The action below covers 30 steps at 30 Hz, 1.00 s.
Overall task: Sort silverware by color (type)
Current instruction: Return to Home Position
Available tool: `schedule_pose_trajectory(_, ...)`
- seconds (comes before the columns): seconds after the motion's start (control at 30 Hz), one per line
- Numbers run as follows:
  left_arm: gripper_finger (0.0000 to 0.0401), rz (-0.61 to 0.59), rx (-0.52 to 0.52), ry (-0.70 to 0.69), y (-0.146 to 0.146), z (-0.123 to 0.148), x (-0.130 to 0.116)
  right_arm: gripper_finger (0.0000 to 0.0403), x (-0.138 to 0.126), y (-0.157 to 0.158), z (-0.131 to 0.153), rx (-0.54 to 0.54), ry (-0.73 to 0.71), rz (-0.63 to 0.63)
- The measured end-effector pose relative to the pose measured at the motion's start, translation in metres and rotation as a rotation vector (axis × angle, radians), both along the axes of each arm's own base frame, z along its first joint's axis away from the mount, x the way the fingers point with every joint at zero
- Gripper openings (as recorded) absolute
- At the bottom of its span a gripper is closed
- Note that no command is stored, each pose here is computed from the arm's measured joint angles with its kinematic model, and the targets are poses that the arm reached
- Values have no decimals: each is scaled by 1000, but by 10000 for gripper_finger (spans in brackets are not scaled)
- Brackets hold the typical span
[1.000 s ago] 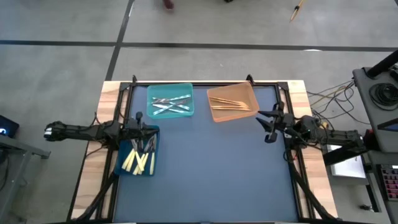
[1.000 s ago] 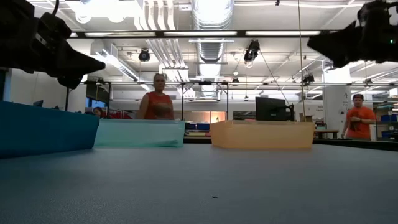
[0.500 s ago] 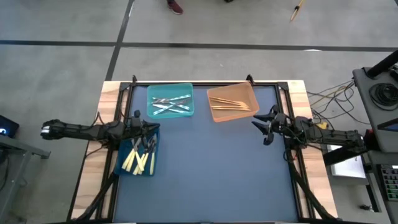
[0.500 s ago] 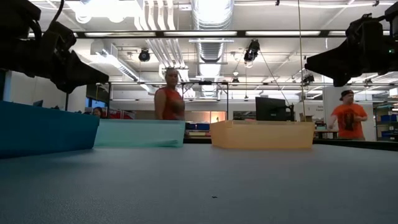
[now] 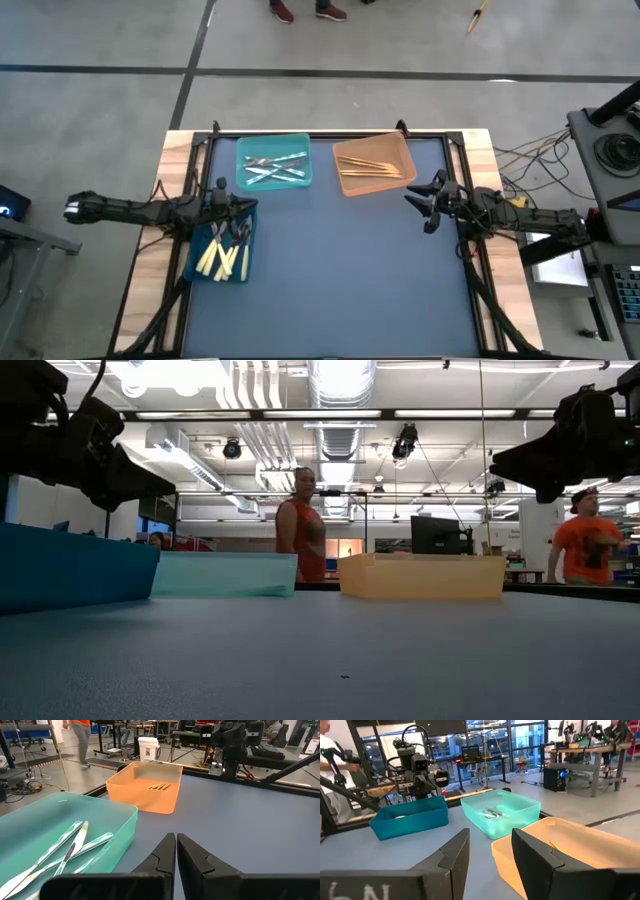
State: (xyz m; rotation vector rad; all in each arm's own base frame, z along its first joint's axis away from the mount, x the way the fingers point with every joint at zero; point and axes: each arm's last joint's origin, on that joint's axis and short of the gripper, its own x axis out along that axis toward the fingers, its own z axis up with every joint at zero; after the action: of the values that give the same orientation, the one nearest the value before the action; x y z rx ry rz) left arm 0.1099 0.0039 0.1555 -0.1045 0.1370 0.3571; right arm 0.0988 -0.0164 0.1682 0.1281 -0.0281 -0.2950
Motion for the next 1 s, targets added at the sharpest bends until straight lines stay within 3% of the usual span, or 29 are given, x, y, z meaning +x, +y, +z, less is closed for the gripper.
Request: schedule_pose_trajectory(1.0,0,-1,0,2,0,0,0,137,0,0,0,-31,10,-1)
